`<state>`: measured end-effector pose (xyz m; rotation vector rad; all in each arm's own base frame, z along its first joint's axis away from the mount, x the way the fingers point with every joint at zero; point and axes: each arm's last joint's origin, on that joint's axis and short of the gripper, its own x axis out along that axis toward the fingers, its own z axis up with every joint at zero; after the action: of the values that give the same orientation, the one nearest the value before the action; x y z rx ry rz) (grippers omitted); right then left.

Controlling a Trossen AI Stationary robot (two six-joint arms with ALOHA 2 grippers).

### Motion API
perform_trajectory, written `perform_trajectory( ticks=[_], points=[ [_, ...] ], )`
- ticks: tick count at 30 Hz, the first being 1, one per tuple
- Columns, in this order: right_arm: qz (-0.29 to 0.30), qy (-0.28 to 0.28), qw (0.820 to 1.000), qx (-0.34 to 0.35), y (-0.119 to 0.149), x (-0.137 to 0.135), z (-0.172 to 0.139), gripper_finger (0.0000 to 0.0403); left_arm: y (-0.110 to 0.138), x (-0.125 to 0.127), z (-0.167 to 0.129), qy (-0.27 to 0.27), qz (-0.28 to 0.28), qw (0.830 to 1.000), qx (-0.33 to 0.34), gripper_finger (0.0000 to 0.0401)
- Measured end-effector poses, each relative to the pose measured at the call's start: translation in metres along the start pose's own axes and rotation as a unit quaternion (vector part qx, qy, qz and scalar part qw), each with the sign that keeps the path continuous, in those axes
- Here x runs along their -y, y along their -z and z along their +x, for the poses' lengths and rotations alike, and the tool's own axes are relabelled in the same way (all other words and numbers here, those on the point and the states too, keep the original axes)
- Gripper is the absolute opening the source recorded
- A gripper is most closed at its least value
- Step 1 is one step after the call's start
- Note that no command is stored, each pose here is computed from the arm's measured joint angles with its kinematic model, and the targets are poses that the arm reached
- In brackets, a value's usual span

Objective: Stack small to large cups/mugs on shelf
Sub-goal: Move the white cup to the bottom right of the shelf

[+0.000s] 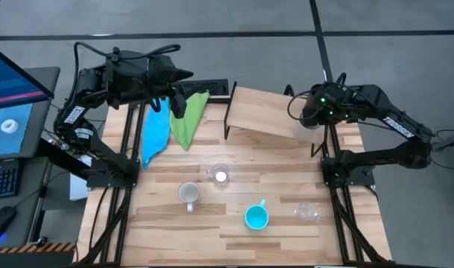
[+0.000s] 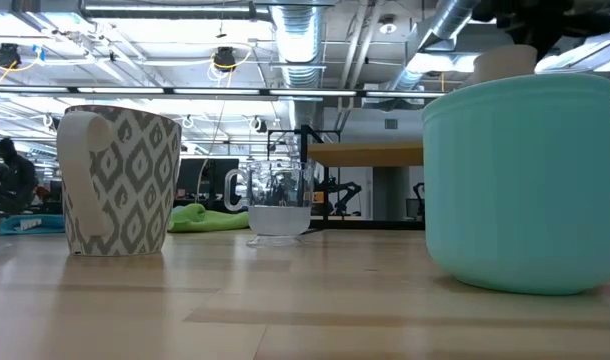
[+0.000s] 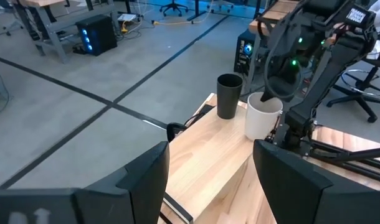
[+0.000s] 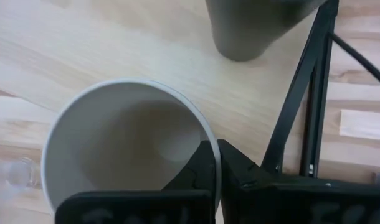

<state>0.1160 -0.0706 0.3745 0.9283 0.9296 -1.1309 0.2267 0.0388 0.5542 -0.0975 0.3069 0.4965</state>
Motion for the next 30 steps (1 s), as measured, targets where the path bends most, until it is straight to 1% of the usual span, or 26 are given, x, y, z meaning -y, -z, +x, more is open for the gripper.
perform_trajectory(
  ticks=[7, 13, 17, 20, 26, 30],
  points=[
    [0.011, 0.0, 1.0, 0.002, 0.003, 0.004, 0.0, 0.0026, 0.0, 0.0, 0.0, 0.0, 0.013, 1.0, 0.0, 0.0224],
    [0.025, 0.007, 1.0, 0.015, 0.001, 0.01, -0.002, 0.0015, 0.0, 0.0, 0.0, 0.0, 0.013, 1.0, 0.0, 0.0224],
    [0.031, 0.01, 0.999, 0.017, -0.001, 0.013, -0.001, 0.0021, 0.0, 0.0, 0.0, -0.001, 0.014, 1.0, 0.0, 0.0224],
    [0.033, 0.011, 0.999, 0.017, -0.002, 0.013, -0.001, 0.0026, 0.0, 0.0, 0.0, -0.001, 0.014, 1.0, 0.0, 0.0224],
    [0.02, 0.007, 1.0, 0.009, -0.003, 0.014, -0.001, 0.0017, 0.0, 0.0, 0.0, -0.001, 0.015, 1.0, 0.0, 0.0224],
    [0.019, 0.013, 1.0, 0.003, -0.003, 0.012, 0.007, 0.0021, 0.0, 0.0, 0.0, -0.001, 0.023, 1.0, 0.0, 0.0224]
  ],
)
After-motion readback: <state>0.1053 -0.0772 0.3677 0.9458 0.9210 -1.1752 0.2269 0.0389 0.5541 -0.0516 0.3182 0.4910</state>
